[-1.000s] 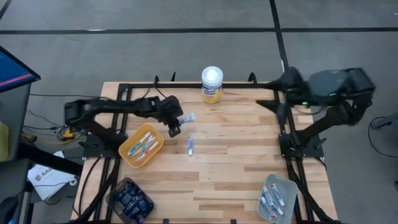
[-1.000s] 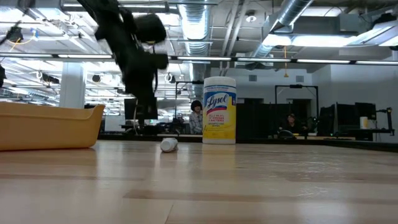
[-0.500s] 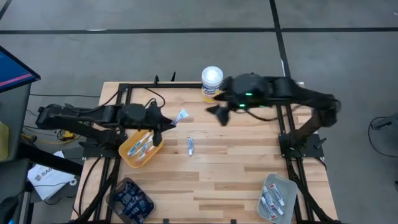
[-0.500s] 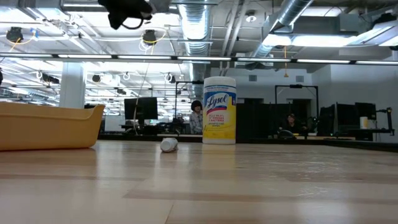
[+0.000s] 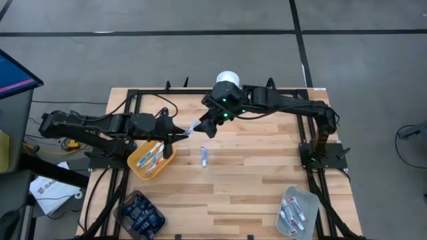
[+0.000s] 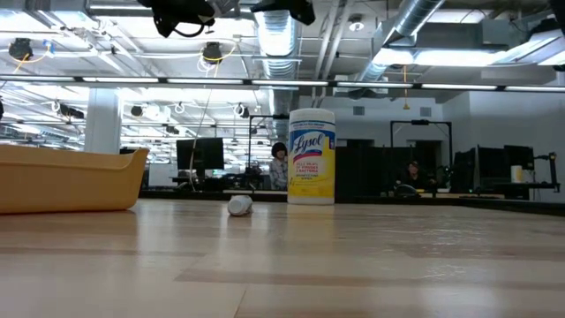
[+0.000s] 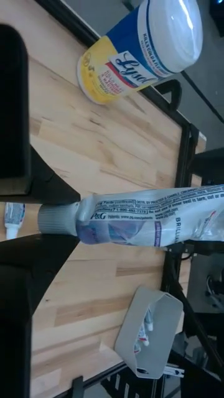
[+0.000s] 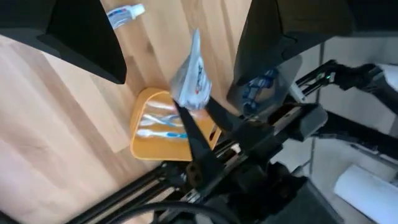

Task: Pick & Place Travel size toiletries
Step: Put the white toothpaste into the white bin

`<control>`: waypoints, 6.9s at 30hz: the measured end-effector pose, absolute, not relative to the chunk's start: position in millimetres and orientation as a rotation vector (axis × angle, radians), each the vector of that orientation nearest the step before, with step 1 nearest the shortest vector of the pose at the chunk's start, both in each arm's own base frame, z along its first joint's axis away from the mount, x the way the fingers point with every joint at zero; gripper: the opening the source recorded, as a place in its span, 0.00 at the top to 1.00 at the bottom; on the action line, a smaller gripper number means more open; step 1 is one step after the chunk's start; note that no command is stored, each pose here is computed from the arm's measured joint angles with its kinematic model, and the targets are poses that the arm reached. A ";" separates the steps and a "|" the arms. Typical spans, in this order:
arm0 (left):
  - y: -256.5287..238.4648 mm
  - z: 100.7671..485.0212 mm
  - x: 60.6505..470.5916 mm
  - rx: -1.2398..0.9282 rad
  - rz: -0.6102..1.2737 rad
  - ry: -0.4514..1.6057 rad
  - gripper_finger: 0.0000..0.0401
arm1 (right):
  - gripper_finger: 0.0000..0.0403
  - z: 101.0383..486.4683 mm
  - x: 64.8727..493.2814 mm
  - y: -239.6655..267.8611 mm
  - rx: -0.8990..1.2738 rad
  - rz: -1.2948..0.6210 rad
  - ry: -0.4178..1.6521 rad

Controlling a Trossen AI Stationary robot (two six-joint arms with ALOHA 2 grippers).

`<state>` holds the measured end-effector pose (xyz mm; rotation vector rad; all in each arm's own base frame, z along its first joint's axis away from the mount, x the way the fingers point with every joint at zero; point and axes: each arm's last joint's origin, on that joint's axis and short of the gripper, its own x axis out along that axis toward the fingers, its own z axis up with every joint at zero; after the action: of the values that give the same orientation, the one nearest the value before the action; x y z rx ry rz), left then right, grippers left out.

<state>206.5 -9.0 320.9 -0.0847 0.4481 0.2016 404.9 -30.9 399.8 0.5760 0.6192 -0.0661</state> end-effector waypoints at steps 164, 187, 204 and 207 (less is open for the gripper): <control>-2.1 172.0 98.7 -0.319 0.186 -0.015 1.00 | 0.44 142.1 510.6 2.8 0.678 -0.631 1.330; -2.2 173.2 99.4 -0.320 0.185 -0.024 1.00 | 0.94 225.9 474.0 33.7 0.521 -0.529 1.398; -2.6 171.2 103.1 -0.314 0.190 0.007 1.00 | 0.93 259.2 311.6 182.8 0.632 -0.942 1.505; -2.7 170.1 104.2 -0.312 0.191 0.018 1.00 | 0.92 257.8 270.6 205.8 0.720 -1.045 1.532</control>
<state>104.2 -2.7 170.1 -0.3120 0.0176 0.1911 270.6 205.8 257.8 0.7195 1.5322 -1.0446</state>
